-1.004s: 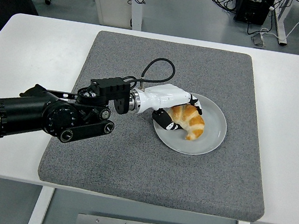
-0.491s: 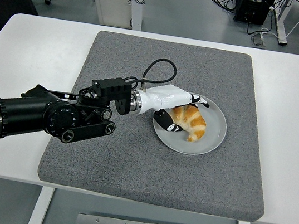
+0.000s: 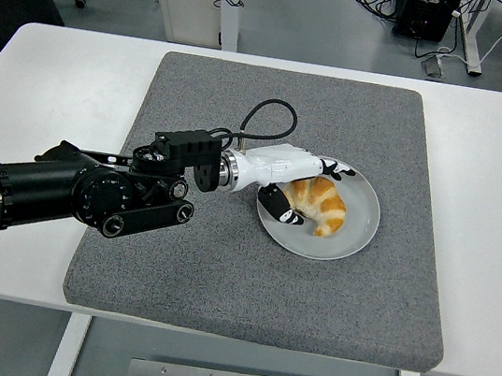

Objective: Place the bread on the plate

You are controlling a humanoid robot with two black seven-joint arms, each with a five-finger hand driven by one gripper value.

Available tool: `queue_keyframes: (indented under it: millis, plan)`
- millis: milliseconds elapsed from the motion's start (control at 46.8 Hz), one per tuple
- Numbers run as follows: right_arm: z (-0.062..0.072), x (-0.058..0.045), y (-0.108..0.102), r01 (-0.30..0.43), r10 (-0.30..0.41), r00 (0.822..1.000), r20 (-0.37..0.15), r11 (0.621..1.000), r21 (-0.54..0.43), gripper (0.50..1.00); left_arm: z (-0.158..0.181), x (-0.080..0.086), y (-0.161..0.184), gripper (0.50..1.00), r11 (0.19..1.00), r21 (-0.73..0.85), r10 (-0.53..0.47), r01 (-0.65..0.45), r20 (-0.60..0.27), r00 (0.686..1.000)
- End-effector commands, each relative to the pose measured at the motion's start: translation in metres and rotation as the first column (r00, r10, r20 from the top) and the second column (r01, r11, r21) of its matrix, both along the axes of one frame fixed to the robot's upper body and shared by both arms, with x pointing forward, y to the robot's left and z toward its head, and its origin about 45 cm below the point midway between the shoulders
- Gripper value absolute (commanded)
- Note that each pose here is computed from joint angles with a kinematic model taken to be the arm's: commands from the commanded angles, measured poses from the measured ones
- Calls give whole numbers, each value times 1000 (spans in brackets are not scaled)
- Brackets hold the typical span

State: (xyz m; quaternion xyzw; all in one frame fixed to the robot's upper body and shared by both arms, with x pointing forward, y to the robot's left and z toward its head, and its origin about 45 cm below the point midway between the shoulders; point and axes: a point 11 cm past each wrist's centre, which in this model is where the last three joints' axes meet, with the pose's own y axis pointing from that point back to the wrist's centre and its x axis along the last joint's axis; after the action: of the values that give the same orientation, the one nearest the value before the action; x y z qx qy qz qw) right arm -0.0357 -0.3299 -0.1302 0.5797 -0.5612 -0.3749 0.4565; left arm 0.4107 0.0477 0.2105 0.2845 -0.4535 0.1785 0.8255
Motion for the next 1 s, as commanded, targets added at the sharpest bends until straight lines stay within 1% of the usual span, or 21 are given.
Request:
queue_keyframes:
  millis: [0, 256, 342, 385, 470, 577, 620, 812, 876, 983]
  plan:
    - [0, 0, 0, 0, 0, 1000, 0, 1000, -2, 1000, 3, 3, 3, 939, 1000, -8, 13, -13, -6, 1000]
    - [0, 0, 0, 0, 0, 1000, 0, 1000, -2, 1000, 12, 7, 3, 955, 999, -32, 20, -21, -11, 1000]
    - [0, 0, 0, 0, 0, 1000, 0, 1000, 0, 1000, 17, 8, 2, 960, 998, -58, 30, -32, -31, 999]
    - [0, 0, 0, 0, 0, 1000, 0, 1000, 0, 1000, 20, 9, 1, 963, 997, -73, 33, -36, -51, 998]
    - [0, 0, 0, 0, 0, 1000, 0, 1000, 1, 1000, 30, 12, -1, 966, 991, -124, 40, -55, -118, 992]
    - [0, 0, 0, 0, 0, 1000, 0, 1000, 1, 1000, 43, 15, -3, 968, 977, -196, 35, -79, -218, 975]
    - [0, 0, 0, 0, 0, 1000, 0, 1000, 0, 1000, 49, 18, -2, 968, 970, -225, 37, -94, -244, 969]
    - [0, 0, 0, 0, 0, 1000, 0, 1000, 1, 1000, 72, 31, 10, 969, 914, -359, 69, -189, -320, 945]
    - [0, 0, 0, 0, 0, 1000, 0, 1000, 0, 1000, 74, 33, 13, 971, 891, -396, 75, -221, -353, 933]
    - [0, 0, 0, 0, 0, 1000, 0, 1000, 1, 1000, 77, 38, 22, 971, 871, -419, 94, -258, -374, 923]
